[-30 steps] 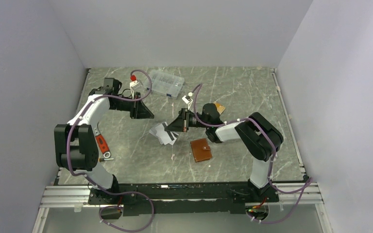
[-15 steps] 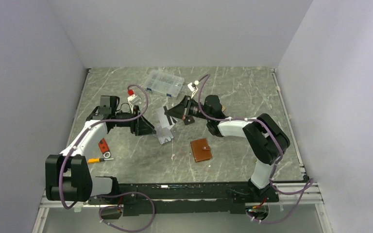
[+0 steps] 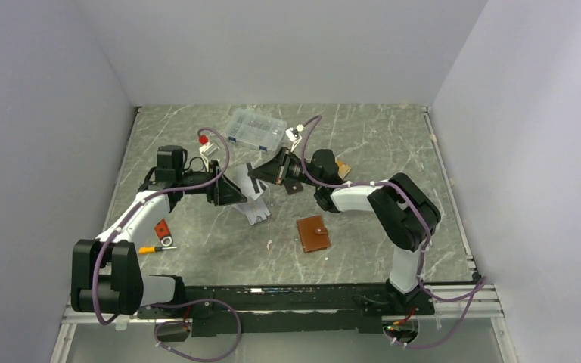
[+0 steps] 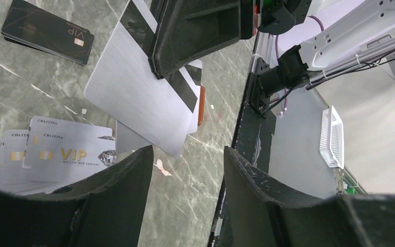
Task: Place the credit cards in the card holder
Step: Place the credit card at the center of the board.
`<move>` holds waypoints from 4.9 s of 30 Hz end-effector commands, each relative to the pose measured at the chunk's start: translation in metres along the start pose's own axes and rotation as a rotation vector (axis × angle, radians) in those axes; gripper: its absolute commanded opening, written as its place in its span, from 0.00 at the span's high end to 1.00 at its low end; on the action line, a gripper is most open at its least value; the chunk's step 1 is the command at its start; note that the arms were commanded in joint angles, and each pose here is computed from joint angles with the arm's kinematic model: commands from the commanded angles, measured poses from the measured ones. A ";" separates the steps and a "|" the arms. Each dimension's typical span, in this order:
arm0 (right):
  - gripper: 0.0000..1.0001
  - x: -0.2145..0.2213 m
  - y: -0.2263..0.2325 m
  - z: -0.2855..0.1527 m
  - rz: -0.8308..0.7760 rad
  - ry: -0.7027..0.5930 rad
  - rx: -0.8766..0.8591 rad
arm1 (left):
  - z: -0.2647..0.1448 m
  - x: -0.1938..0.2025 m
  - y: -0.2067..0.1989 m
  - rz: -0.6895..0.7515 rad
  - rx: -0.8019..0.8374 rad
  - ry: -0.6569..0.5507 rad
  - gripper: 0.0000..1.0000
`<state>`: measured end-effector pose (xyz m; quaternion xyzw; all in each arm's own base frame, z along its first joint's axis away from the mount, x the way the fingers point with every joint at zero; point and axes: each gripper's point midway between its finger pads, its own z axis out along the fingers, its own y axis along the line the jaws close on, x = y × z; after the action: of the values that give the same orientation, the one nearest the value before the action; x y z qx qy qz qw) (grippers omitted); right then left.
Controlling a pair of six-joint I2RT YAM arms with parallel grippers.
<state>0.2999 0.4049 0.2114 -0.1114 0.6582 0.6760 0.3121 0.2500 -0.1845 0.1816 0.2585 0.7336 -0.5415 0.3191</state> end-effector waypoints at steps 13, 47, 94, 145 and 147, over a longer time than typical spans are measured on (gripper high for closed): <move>1.00 -0.021 0.022 0.003 -0.038 -0.100 -0.106 | -0.001 -0.012 -0.016 0.008 0.094 -0.021 0.80; 0.99 0.026 0.011 -0.030 0.006 0.158 -0.105 | -0.041 -0.049 0.018 0.129 -0.008 -0.045 1.00; 0.67 0.028 0.021 -0.032 0.044 0.181 -0.209 | -0.006 -0.027 0.005 0.022 0.152 0.023 0.97; 1.00 0.048 -0.028 -0.138 -0.031 0.280 0.475 | 0.017 0.016 0.064 -0.081 -0.168 0.151 0.92; 1.00 0.046 -0.034 -0.147 -0.022 0.259 0.524 | 0.025 0.024 0.076 -0.101 -0.197 0.180 0.92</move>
<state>0.2365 0.2979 0.1465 -0.1480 0.8209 0.5058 0.2200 0.2786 -0.1821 0.1406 0.2511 0.7875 -0.5015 0.2554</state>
